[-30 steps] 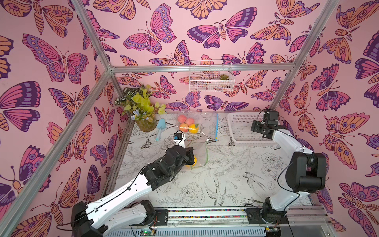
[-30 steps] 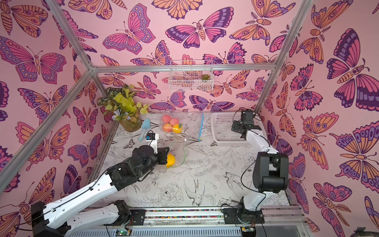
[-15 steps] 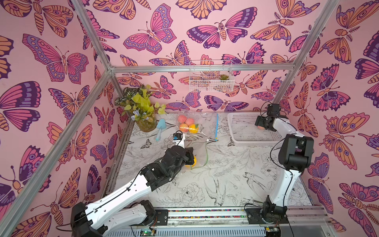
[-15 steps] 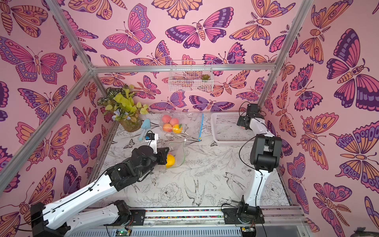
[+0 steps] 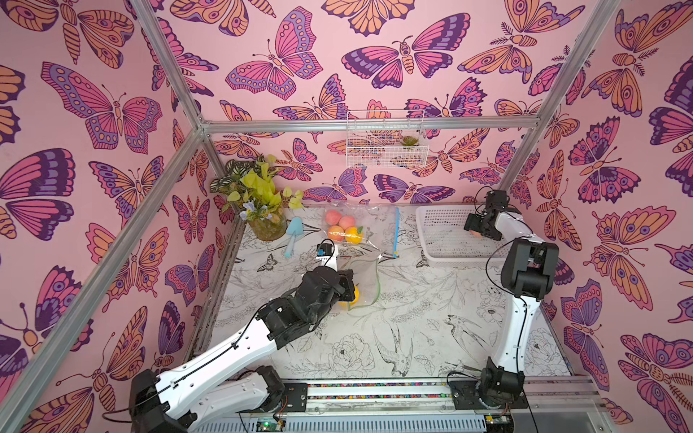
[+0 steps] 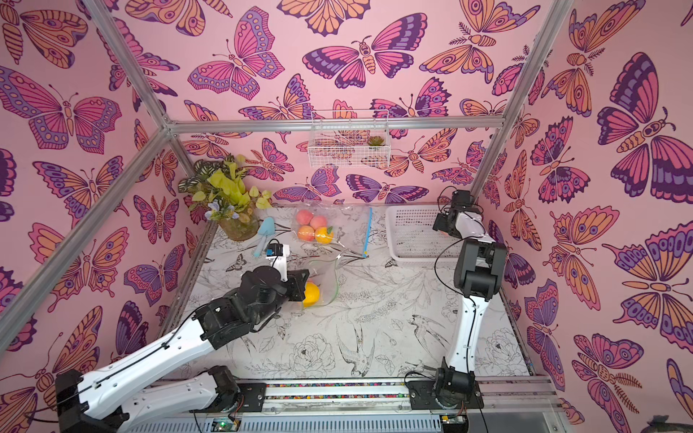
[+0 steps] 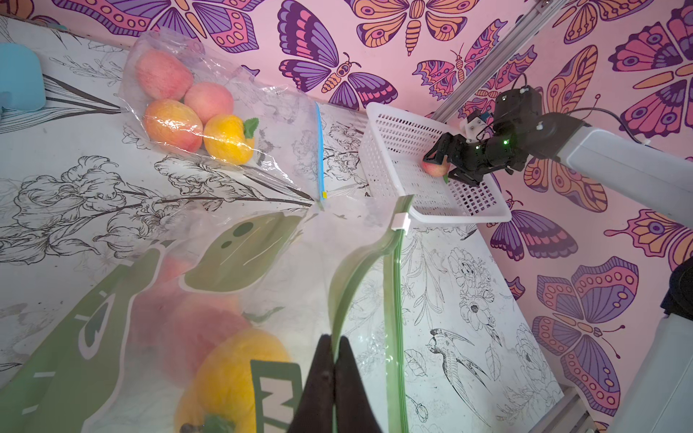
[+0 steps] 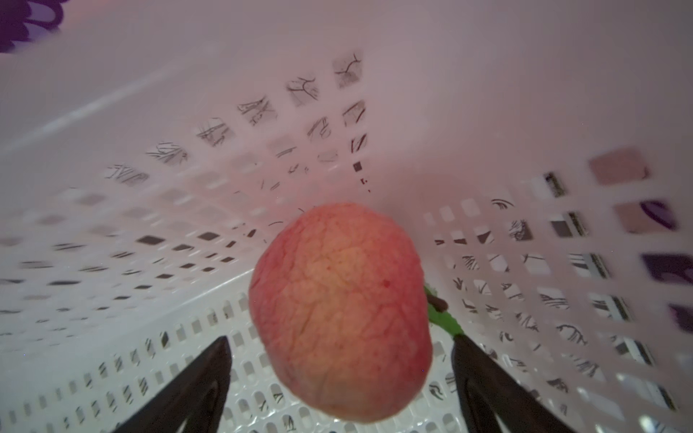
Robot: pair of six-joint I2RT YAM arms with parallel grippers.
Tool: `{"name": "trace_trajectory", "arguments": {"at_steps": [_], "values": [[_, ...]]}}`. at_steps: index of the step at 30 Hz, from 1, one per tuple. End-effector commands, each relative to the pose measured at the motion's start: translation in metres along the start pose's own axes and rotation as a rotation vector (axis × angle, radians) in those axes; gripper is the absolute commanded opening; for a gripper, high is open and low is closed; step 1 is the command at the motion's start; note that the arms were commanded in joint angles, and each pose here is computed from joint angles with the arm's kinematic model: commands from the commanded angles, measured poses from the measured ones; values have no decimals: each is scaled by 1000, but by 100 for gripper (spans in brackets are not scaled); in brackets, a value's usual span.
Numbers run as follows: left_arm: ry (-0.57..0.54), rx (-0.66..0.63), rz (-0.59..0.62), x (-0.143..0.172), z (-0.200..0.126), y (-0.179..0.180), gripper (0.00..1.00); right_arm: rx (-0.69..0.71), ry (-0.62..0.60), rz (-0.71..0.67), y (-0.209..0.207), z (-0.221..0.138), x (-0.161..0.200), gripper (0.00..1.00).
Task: Place the peach in a zip-top bag and seal the zipper
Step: Pick up the peach from the basket.
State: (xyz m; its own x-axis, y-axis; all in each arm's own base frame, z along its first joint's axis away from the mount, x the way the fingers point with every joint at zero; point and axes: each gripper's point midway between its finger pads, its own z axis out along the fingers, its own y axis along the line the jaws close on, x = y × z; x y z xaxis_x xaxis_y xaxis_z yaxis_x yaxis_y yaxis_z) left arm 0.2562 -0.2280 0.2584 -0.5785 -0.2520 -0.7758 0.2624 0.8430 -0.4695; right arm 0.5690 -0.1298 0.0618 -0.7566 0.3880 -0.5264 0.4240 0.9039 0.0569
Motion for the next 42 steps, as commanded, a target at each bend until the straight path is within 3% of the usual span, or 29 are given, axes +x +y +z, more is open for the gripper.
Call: {"name": "trace_trajectory", "arguments": {"at_steps": [1, 11, 23, 33, 42], "values": [[-11, 2, -3, -4, -5, 0, 0, -8, 13, 14, -2, 4, -4, 92], [-15, 0, -9, -4, -7, 1, 0, -23, 10, 47, 2, 15, -13, 89], [-17, -1, -12, -4, -8, 2, 0, -64, 6, 32, 5, -1, -13, 67], [-9, -1, -15, -1, -6, 3, 0, -162, -34, 57, 10, -48, 6, 64], [-3, 17, -15, -1, -2, -2, 0, -373, -86, 88, 34, -118, 31, 64]]}}
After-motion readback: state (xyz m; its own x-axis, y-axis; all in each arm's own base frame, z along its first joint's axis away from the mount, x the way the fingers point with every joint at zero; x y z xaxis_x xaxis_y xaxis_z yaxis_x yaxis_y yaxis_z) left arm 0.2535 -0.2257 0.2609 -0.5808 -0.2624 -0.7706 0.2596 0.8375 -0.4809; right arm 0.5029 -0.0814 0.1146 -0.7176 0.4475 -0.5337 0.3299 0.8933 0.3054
